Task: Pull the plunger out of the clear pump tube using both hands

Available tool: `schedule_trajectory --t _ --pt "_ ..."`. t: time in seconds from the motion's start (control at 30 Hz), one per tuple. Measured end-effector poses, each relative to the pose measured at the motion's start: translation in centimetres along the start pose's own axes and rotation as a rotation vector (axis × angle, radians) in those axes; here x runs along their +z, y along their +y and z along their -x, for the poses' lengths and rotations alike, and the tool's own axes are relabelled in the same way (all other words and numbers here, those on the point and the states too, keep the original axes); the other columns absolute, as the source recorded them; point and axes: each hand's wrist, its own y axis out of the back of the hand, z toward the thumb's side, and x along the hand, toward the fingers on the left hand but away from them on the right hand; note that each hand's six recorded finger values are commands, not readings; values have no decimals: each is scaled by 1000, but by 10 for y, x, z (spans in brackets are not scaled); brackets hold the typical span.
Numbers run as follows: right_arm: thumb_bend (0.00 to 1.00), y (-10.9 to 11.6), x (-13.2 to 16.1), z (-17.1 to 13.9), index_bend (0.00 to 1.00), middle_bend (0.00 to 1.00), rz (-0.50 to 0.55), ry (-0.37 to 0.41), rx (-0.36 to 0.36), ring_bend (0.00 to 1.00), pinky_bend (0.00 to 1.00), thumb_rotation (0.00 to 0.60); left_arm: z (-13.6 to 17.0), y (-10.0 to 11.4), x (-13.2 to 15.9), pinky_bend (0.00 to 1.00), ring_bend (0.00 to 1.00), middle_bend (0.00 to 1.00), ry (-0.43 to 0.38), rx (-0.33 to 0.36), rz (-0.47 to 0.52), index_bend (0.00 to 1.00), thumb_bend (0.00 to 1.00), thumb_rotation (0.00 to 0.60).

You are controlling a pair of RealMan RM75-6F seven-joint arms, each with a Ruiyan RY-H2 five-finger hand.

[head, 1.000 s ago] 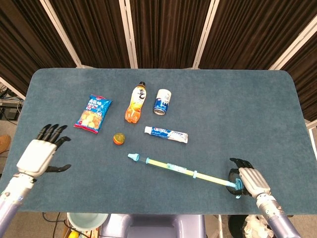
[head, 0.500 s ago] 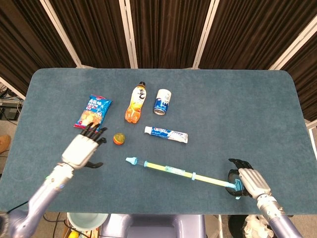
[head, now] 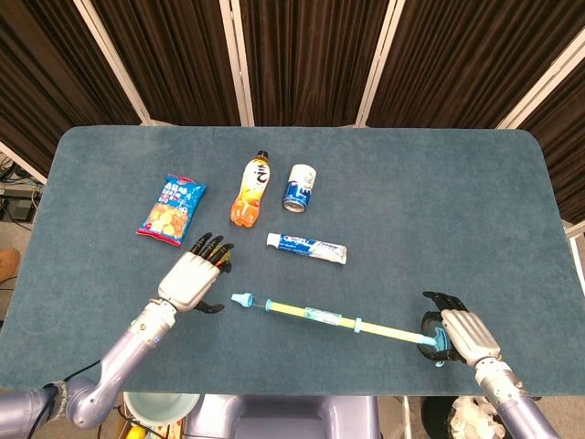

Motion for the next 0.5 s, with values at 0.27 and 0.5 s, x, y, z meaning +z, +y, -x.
schedule_trajectory --t 0.27,0.5 --pt "657 0 0 0 751 99 4 -1 -1 0 0 600 -8 -12 16 54 0 93 -20 -23 4 384 161 600" --pt "657 1 -1 0 751 99 10 -5 -2 0 0 600 -18 -26 28 54 0 93 -29 -41 2 391 161 600"
